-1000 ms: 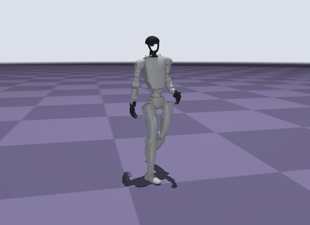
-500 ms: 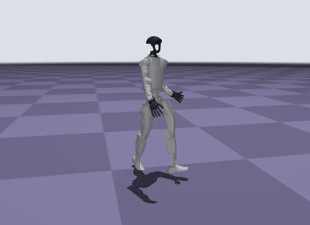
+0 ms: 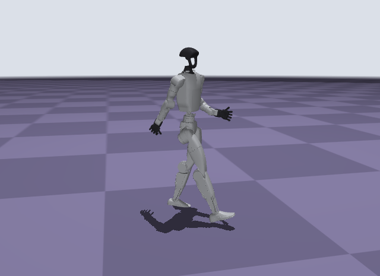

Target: Walk run

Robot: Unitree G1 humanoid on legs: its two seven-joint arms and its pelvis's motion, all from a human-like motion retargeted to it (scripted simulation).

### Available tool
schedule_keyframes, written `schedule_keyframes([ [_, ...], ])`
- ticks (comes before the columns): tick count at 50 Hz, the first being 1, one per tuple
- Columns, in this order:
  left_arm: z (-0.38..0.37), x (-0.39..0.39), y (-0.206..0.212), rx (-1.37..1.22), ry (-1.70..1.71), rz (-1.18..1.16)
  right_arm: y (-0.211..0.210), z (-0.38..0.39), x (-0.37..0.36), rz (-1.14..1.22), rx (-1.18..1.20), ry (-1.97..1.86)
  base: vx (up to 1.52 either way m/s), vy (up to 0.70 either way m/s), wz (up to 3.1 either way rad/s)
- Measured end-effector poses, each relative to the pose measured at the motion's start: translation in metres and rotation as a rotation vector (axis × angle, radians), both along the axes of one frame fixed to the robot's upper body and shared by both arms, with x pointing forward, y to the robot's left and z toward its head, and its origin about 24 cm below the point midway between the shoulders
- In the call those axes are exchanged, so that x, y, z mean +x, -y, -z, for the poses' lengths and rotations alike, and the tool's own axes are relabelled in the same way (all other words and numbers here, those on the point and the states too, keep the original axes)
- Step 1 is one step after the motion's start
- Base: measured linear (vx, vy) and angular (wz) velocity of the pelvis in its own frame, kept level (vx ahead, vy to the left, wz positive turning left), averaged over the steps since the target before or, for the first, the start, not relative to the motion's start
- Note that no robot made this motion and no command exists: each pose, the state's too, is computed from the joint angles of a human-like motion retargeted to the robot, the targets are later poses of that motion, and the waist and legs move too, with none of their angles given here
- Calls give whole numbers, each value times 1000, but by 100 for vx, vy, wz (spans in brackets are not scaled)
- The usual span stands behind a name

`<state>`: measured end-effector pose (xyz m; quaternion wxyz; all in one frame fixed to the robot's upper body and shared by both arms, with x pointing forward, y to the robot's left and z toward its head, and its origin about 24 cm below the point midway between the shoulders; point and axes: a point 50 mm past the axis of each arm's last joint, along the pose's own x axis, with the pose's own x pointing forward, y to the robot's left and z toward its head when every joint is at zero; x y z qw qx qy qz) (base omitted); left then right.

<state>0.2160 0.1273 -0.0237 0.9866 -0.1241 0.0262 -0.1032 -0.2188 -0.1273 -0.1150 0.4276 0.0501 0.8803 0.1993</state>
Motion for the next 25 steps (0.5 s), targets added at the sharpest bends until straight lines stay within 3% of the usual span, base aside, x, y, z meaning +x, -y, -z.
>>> schedule_keyframes([
  [8, 30, -33, 11, -58, -155, -34, 28, 33, 63, 59, -167, 189, 105, -74, 43],
  [15, 39, -45, 5, -97, -208, -78, 93, 59, 257, -45, -433, 746, 87, -63, -59],
  [20, 36, -50, -12, -29, -180, -95, 119, 14, 402, -167, -555, 1265, 86, -50, -176],
  [25, 32, -52, -23, 40, -153, -53, 127, -48, 483, -238, -637, 1644, 102, -39, -151],
])
